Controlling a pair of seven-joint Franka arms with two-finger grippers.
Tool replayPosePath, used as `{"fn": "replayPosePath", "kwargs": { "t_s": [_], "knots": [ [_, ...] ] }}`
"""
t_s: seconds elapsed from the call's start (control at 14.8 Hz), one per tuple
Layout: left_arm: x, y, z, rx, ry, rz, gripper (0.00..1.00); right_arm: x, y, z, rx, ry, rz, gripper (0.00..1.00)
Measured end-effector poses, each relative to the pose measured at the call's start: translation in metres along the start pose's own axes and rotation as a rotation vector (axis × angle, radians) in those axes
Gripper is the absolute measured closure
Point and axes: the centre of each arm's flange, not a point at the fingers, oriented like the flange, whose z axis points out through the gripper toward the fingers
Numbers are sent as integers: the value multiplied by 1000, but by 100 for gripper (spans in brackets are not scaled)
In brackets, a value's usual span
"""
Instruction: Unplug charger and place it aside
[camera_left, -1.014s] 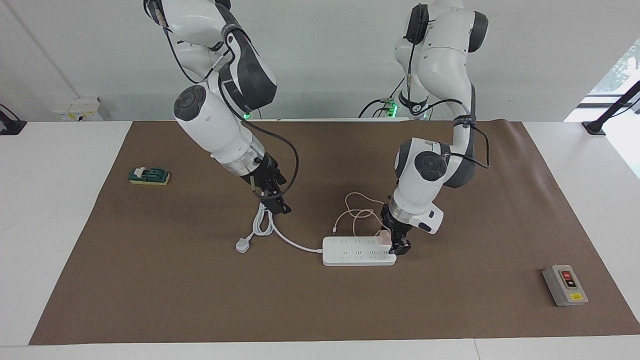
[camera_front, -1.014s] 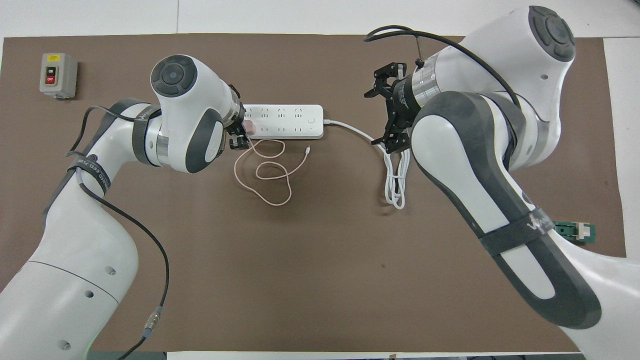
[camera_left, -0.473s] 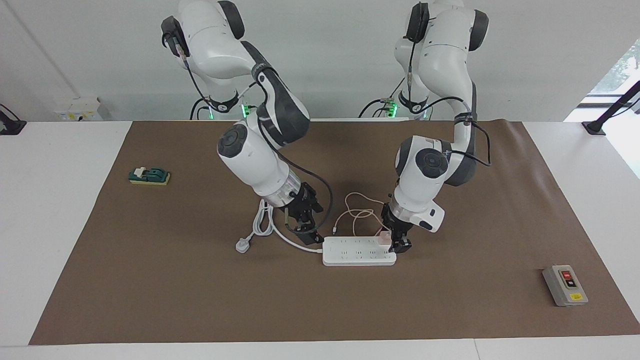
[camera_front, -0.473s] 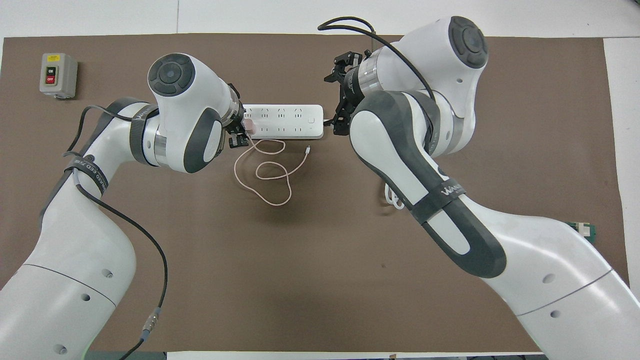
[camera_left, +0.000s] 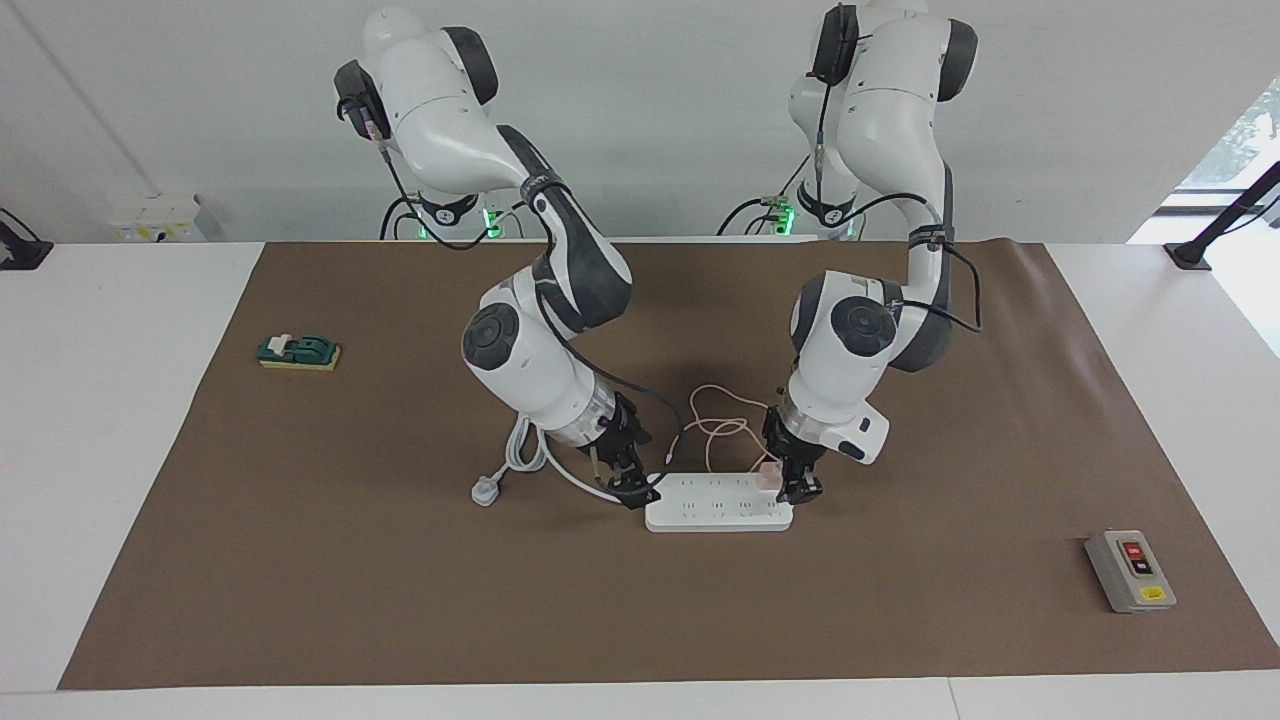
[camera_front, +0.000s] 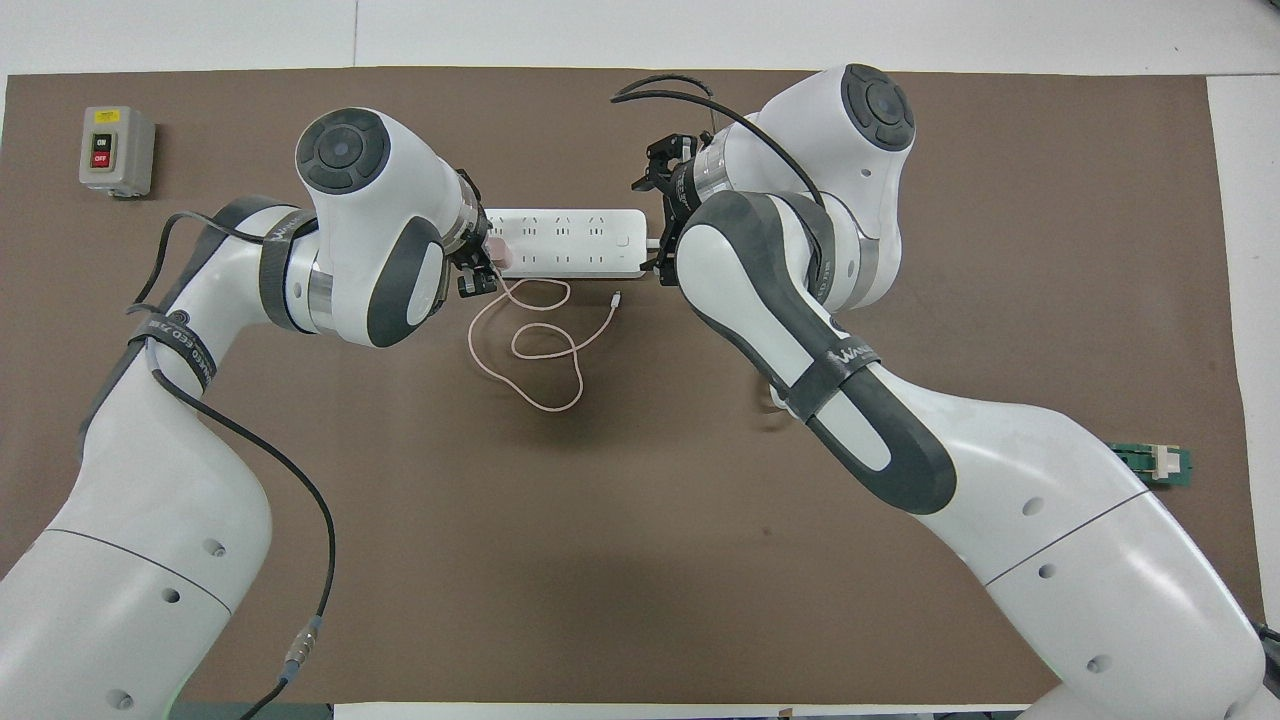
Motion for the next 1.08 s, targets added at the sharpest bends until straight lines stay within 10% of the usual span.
{"fn": "replayPosePath", "kwargs": {
  "t_s": [1.08],
  "knots": [
    [0,-1,-1,0,0,0,37,-7,-13,73,-21,-79,9,2]
  ]
}}
